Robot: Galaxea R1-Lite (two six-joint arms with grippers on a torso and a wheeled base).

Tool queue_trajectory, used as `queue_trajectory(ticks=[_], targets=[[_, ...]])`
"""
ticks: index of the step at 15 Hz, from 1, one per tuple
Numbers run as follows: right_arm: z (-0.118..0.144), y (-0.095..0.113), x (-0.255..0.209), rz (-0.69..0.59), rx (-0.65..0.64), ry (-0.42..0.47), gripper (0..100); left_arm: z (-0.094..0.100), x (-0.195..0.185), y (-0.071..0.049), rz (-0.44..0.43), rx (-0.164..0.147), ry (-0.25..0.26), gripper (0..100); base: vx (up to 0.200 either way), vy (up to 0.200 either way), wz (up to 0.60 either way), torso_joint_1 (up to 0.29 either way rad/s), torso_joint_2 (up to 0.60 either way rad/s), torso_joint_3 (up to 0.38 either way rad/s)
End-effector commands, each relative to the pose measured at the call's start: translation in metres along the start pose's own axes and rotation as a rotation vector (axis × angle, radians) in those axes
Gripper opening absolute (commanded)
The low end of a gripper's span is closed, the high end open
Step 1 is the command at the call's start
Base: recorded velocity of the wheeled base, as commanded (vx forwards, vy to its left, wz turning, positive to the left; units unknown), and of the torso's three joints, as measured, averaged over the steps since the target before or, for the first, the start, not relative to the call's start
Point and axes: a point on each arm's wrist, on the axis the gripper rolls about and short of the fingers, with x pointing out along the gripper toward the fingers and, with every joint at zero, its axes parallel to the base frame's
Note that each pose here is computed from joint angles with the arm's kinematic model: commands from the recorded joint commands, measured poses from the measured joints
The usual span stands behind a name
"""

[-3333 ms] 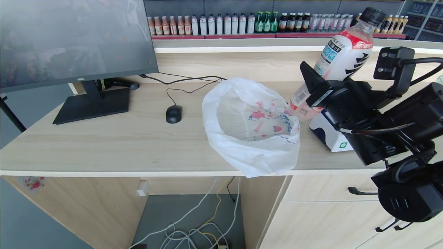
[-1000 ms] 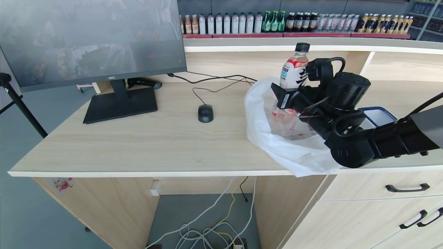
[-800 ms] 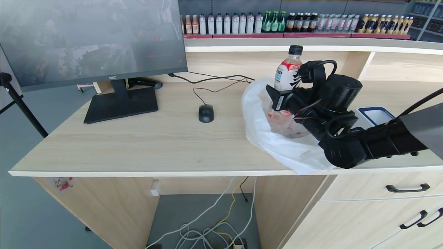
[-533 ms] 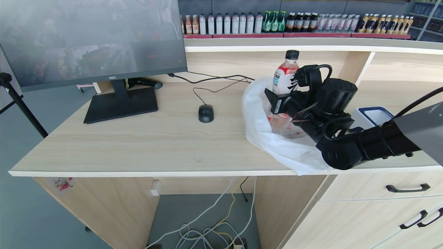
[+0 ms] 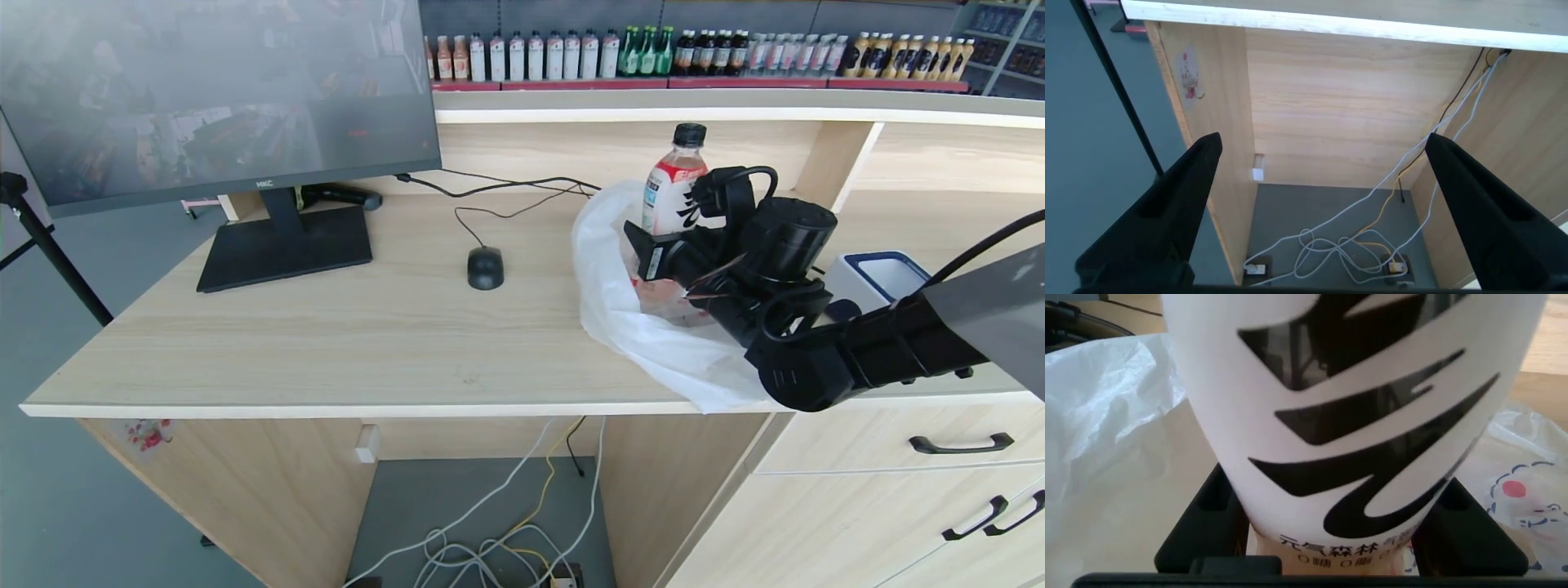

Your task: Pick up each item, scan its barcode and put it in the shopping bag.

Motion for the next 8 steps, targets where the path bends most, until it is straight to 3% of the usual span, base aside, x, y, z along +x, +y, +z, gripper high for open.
queue_trajectory(ticks=[1, 8], targets=[[-0.0017, 0.0028, -0.0008, 0.007, 0.000, 0.008, 0, 0.0001, -0.0001, 0.0000, -0.001, 0.000, -0.001, 100, 0.000, 0.000, 0.00, 0.000, 0.00, 0.000], [-0.0022, 0.0053, -0.0014, 0.013, 0.004, 0.009, 0, 0.0001, -0.0001, 0.0000, 0.001, 0.000, -0.001, 100, 0.000, 0.000, 0.00, 0.000, 0.00, 0.000]])
